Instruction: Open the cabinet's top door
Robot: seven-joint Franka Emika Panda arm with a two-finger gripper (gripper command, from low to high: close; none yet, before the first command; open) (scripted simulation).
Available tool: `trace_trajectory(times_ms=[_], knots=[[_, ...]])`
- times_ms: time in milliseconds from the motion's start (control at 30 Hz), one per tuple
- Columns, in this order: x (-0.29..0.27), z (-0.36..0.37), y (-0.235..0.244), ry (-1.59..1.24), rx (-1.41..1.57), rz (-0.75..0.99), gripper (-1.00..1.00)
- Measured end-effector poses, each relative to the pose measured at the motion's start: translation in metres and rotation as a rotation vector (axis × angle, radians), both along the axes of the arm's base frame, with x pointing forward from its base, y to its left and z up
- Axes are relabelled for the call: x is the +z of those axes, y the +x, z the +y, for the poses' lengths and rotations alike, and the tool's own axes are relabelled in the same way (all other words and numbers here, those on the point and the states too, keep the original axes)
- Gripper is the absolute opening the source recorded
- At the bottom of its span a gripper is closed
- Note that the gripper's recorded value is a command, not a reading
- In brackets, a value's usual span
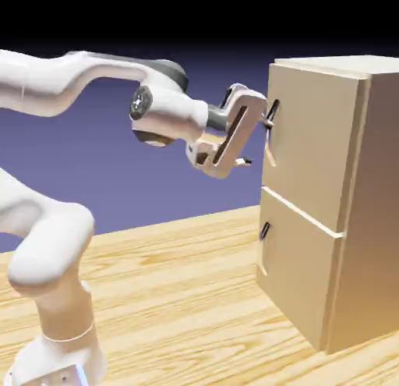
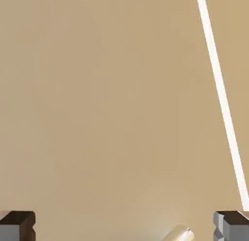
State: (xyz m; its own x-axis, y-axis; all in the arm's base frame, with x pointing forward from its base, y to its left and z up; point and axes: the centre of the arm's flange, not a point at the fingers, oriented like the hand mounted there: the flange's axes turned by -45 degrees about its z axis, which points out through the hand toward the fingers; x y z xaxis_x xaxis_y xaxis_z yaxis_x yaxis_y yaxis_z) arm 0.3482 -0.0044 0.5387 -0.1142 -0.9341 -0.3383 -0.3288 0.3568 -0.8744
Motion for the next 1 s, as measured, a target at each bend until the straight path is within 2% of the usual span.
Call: trace_trajectory(times_ms=[867, 1000], knots=[[-0.042, 0.074, 0.019, 1.155, -0.278, -0.336, 0.0], [-0.044, 0.075, 0.04, 1.179, -0.282, -0.343, 0.0]])
